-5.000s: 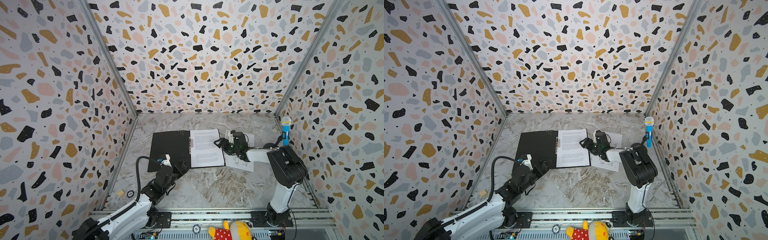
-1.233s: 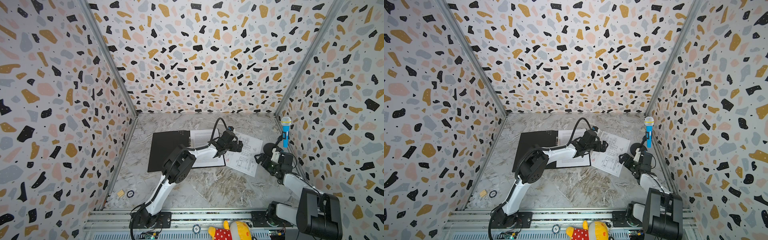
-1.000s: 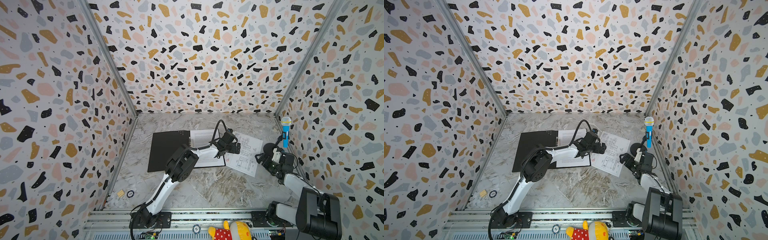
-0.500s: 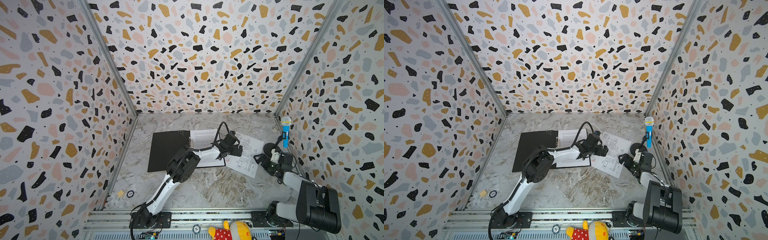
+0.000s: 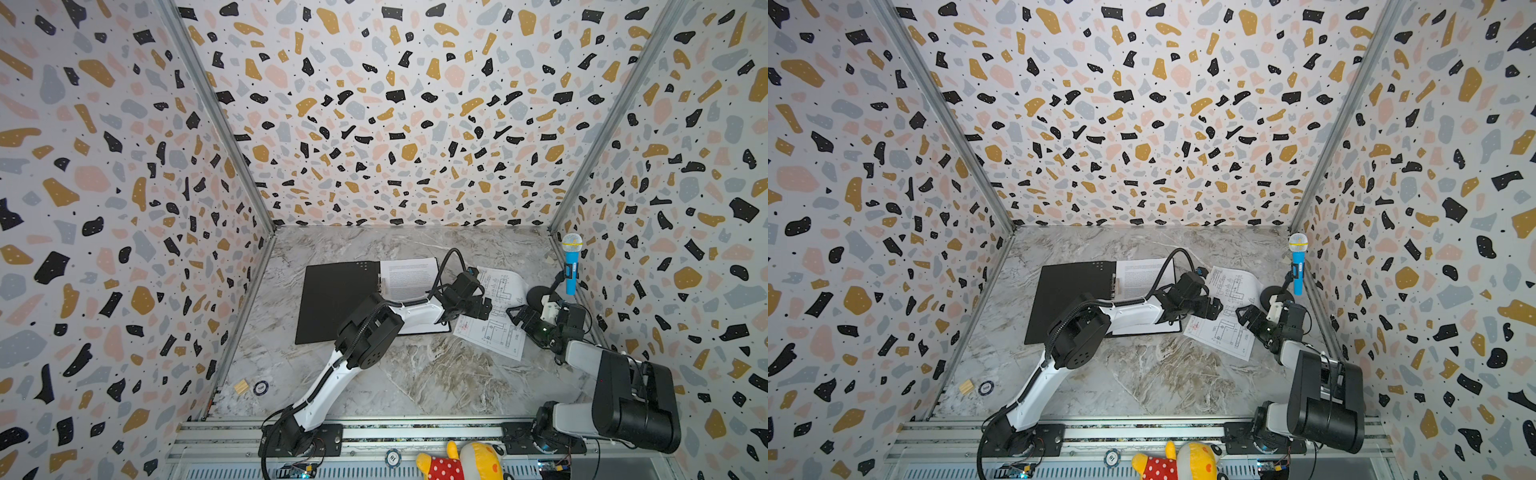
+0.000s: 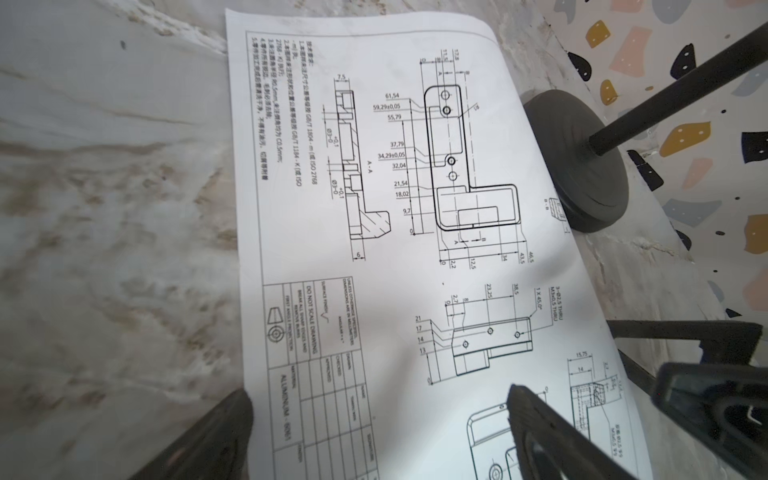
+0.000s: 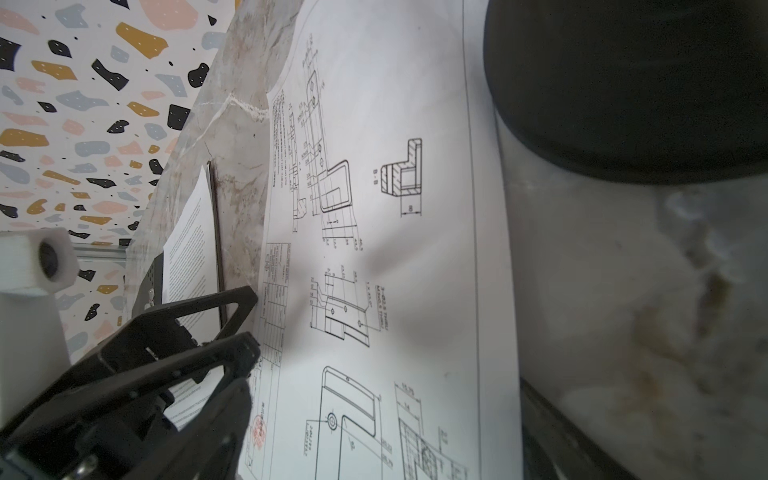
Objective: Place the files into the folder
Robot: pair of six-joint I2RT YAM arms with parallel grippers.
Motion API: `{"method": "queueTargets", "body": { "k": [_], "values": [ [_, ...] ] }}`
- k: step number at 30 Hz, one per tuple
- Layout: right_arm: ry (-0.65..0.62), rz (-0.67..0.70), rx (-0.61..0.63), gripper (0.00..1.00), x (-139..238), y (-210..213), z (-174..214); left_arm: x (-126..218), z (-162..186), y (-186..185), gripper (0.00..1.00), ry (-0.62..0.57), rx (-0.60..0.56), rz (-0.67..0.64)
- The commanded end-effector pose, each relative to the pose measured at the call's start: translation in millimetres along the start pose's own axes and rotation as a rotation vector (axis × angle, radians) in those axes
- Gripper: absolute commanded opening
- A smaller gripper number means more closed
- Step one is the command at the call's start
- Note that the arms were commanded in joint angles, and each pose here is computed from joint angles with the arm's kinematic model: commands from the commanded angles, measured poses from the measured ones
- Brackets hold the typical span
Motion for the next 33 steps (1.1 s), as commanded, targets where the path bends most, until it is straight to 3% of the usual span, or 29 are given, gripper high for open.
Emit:
{"method": "queueTargets", "body": {
  "k": [1,19,33],
  "values": [
    [0.059,0.026,-0.066,0.95,-2,-8,12,0,17,0,0.97,0.062,0.008,0.019],
    [0.097,-0.094,-0.084,0.88,-5,0,13,8,19,-4,0.97,0.038,0.055,0.085],
    [0.087,-0.114,-0.152,0.83,5,-7,14,12,22,4,0.97,0.036,0.073,0.076]
  ]
}}
Point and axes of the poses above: each gripper's point midway between its finger pads, its own x axis back along the fingers, its own y axis along the line the jaws close on, z = x × y, the point moved 9 cm from there along x, back along the fingers, and after that the axes turned 2 degrees about -x, right-handed, at the moved point
